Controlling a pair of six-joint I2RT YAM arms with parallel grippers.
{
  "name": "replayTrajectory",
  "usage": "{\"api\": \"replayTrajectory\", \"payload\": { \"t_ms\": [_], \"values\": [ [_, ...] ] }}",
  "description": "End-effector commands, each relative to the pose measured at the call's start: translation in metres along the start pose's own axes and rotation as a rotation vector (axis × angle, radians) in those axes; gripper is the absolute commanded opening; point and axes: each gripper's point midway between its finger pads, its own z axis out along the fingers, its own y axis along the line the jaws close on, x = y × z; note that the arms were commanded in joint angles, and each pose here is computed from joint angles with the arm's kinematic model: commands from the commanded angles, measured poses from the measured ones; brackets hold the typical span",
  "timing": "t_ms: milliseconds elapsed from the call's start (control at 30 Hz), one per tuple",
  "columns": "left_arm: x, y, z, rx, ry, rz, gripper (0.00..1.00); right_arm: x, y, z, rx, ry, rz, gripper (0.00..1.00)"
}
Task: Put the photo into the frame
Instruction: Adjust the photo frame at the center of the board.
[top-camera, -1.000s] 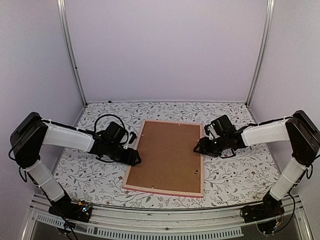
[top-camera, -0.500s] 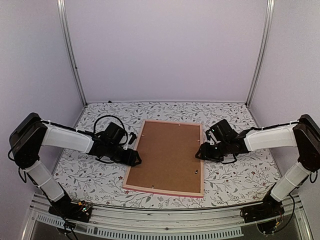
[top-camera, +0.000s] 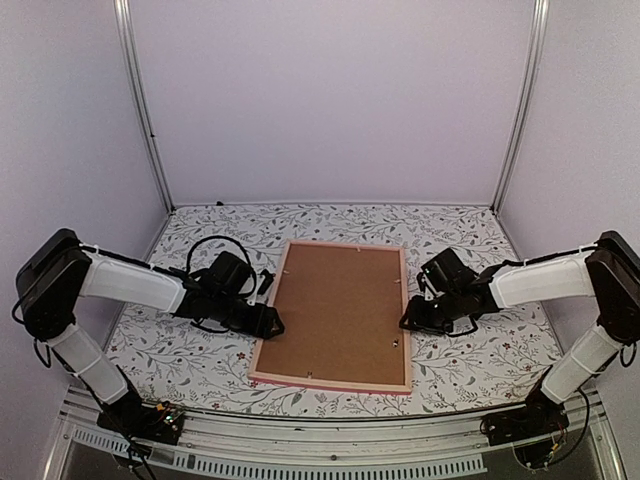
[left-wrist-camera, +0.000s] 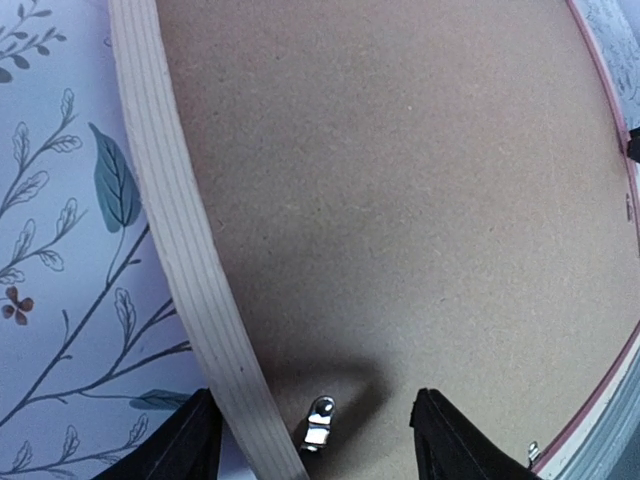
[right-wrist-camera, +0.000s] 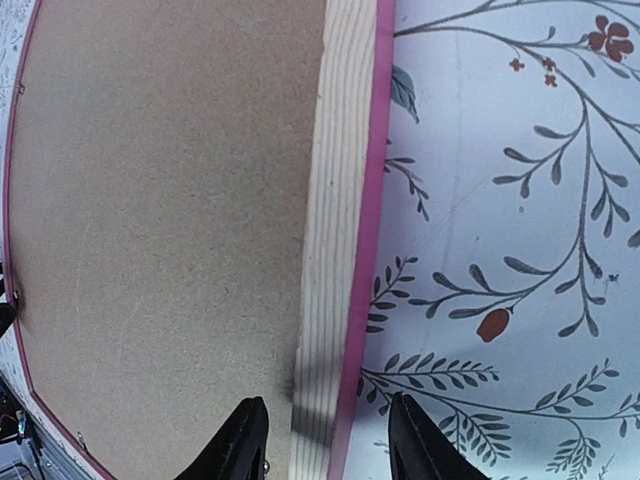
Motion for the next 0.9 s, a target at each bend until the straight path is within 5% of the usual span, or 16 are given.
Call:
{"api": "replayTrajectory", "payload": {
  "t_ms": [0, 167, 367, 667, 867],
  "values": [
    [0.005, -0.014, -0.005, 0.049, -0.012, 0.007, 0.68, 0.001, 0.006, 0.010, -0.007, 0.021, -0.009, 0.35],
    [0.019, -0.023, -0.008, 0.083, 0.000, 0.023, 0.67, -0.013, 0.004, 0.013, 0.044, -0.009, -0.039, 0.20],
    [0.037, -0.038, -0.006, 0.127, 0.040, 0.095, 0.67, -0.044, 0.013, 0.021, 0.071, -0.036, -0.124, 0.18],
    [0.029, -0.027, -0.015, -0.004, 0.001, 0.124, 0.70, -0.048, 0.009, 0.016, 0.099, -0.012, -0.168, 0.51],
    [0.023, -0.013, -0.008, -0.099, 0.015, 0.106, 0.73, -0.021, 0.000, 0.013, 0.094, 0.034, -0.146, 0.59]
  ]
}}
